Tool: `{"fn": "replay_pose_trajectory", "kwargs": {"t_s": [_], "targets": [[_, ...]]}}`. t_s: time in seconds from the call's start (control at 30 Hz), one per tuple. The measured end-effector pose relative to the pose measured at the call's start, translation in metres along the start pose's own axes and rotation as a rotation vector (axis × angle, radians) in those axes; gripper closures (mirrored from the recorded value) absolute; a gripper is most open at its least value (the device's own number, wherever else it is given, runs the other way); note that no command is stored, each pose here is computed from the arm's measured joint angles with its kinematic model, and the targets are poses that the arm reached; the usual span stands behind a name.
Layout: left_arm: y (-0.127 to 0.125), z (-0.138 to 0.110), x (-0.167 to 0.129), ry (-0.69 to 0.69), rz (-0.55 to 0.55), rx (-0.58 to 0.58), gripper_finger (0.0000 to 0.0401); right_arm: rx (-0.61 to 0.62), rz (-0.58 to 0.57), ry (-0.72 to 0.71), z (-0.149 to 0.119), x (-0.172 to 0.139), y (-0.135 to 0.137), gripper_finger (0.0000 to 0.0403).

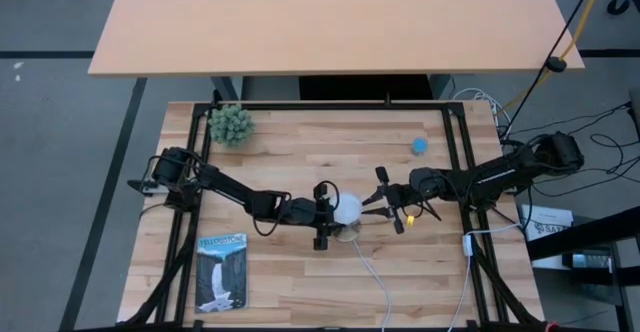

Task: Screw lightbulb
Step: Insert the lightbulb into the desk lamp

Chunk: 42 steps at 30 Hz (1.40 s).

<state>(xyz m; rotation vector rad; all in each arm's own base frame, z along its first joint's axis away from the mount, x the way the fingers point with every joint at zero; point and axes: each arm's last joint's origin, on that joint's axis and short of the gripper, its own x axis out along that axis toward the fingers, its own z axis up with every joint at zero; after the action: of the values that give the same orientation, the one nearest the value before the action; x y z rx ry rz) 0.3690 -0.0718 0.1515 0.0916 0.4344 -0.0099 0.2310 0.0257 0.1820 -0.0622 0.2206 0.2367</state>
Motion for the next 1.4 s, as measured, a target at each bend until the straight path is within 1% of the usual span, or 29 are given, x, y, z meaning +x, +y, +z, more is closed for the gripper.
{"fn": "replay_pose_trajectory", "kwargs": {"t_s": [0.1, 0.27, 0.33, 0.57, 0.83, 0.97, 1.4], "targets": [[0.000, 0.000, 0.000, 0.000, -0.001, 0.001, 0.0190, 0.000, 0.000, 0.000, 0.000, 0.000, 0.000, 0.0317], [-0.002, 0.001, -0.001, -0.011, -0.005, 0.019, 0.0188, 0.004, 0.000, 0.001, 0.000, 0.000, 0.000, 0.0317], [-0.002, 0.004, -0.003, -0.018, -0.007, 0.033, 0.0188, 0.004, 0.000, 0.001, 0.000, 0.000, 0.000, 0.0317], [-0.001, 0.019, -0.013, -0.066, -0.007, 0.025, 0.0188, 0.003, -0.001, 0.002, 0.000, 0.000, 0.000, 0.0316], [-0.001, 0.015, -0.013, -0.020, -0.008, 0.031, 0.0188, 0.023, -0.003, 0.003, 0.000, 0.000, 0.000, 0.0316], [-0.002, 0.015, -0.013, -0.026, -0.009, 0.029, 0.0188, 0.032, -0.002, 0.023, -0.002, 0.000, 0.000, 0.0316], [-0.002, 0.014, -0.013, -0.019, -0.009, 0.024, 0.0188, 0.033, -0.005, 0.024, -0.002, 0.000, 0.000, 0.0316]]}}
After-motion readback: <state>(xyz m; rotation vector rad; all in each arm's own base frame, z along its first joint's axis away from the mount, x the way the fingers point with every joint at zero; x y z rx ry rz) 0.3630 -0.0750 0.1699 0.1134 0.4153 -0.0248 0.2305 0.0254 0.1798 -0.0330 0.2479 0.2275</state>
